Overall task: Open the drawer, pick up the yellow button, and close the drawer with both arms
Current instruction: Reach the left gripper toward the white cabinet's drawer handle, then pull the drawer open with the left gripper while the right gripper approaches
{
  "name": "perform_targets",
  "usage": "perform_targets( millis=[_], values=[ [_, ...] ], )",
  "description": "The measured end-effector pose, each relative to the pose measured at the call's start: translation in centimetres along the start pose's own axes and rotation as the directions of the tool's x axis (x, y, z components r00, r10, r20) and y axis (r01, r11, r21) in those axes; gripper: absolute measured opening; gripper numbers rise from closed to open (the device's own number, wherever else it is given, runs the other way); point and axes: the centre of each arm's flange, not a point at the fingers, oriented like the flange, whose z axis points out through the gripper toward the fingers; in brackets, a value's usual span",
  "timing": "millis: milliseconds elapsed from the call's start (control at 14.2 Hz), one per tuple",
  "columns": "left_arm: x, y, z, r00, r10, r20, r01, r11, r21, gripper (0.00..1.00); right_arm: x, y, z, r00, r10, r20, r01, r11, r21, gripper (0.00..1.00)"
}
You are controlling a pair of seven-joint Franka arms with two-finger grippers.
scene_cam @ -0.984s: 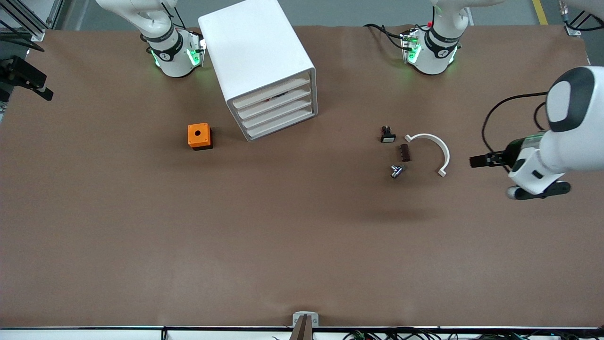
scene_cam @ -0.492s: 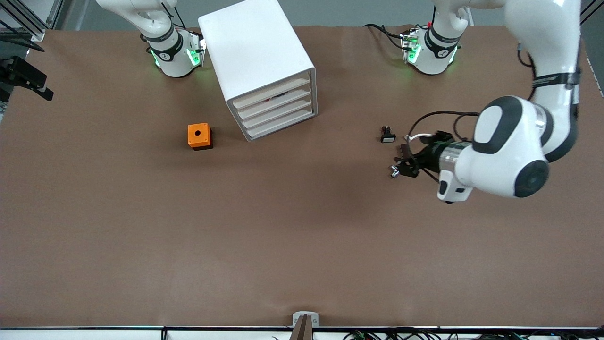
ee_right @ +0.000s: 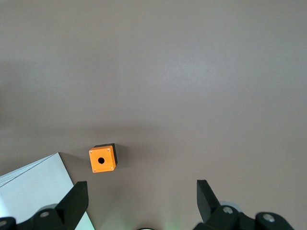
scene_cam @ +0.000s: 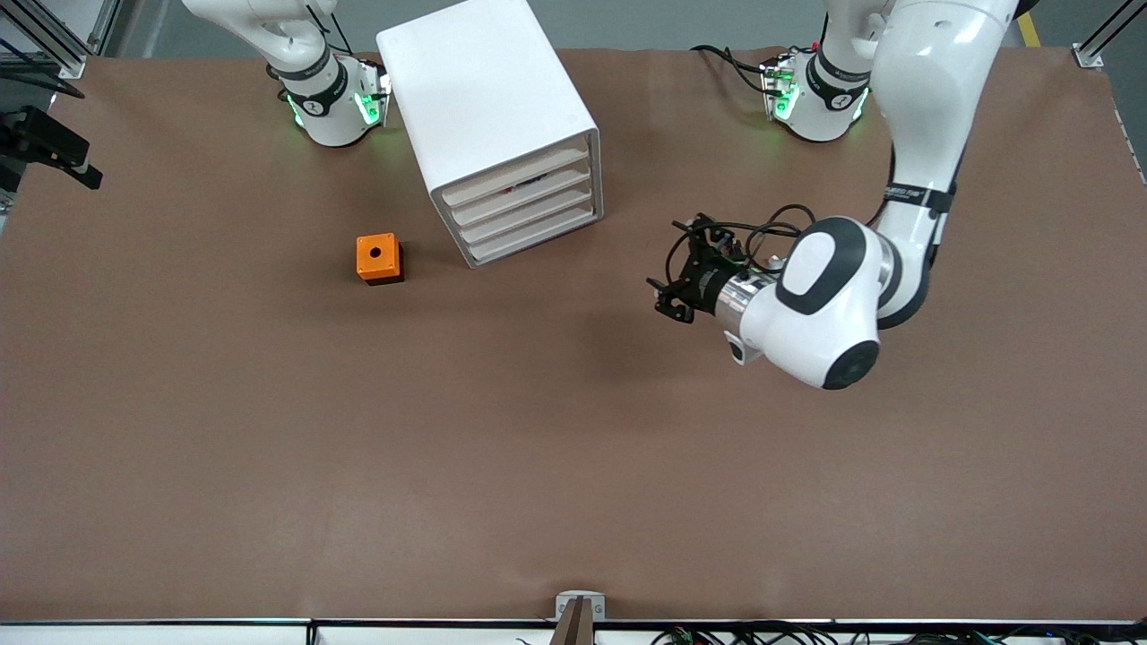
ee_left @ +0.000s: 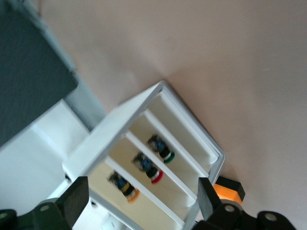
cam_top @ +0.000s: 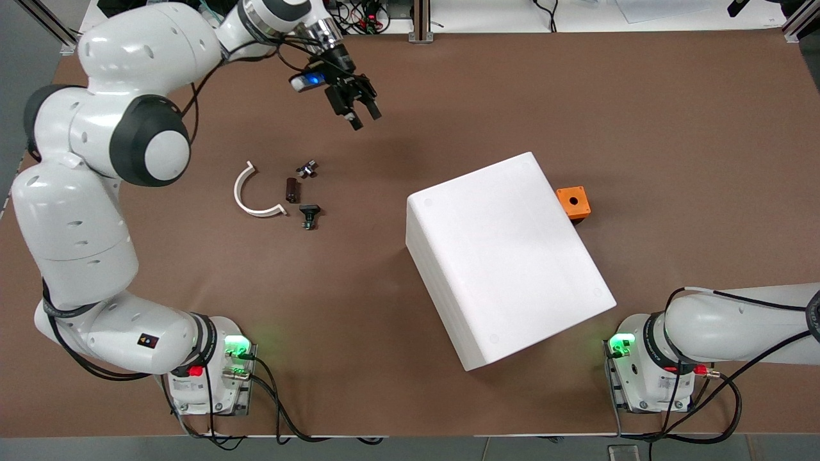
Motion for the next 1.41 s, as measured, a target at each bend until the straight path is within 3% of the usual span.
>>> perform_targets(
  millis=[281, 492, 633, 844, 914, 1055, 1406],
  values=[
    [-0.8, 2.1, 3.7, 0.960, -0.273, 0.065, 0.267, 0.959, 0.097, 1.00, 0.0, 0.0, 0.0, 1.000, 0.000, 0.001, 0.000, 1.000, 0.000, 1.00],
    [-1.8, 2.6, 6.7, 0.925, -0.378, 0.045, 0.365, 0.915, 0.173, 1.00, 0.0, 0.0, 0.0, 1.000, -0.012, 0.000, 0.012, 1.000, 0.000, 1.00],
    [-2.8, 2.4, 9.6, 0.916, -0.401, 0.000, 0.391, 0.894, 0.220, 0.98, 0.0, 0.1, -0.1, 1.000, -0.013, -0.003, 0.013, 1.000, 0.000, 1.00],
    [-4.5, 2.1, 13.6, 0.910, -0.413, -0.044, 0.408, 0.870, 0.277, 0.70, 0.9, 0.2, 1.1, 1.000, -0.012, 0.020, 0.012, 1.000, 0.000, 1.00],
    [-4.8, 2.0, 14.5, 0.908, -0.416, -0.055, 0.413, 0.863, 0.291, 0.70, 1.4, 0.3, 2.0, 0.999, -0.012, 0.037, 0.012, 1.000, -0.001, 1.00],
    [-4.8, 1.8, 16.1, 0.903, -0.423, -0.077, 0.425, 0.848, 0.318, 0.57, 2.8, 0.4, 4.2, 0.997, -0.010, 0.073, 0.010, 1.000, -0.003, 1.00],
    [-4.6, 1.2, 19.5, 0.879, -0.455, -0.141, 0.474, 0.808, 0.349, 0.53, 7.0, 2.0, 11.9, 0.981, 0.018, 0.192, -0.016, 1.000, -0.014, 1.00]
  ],
)
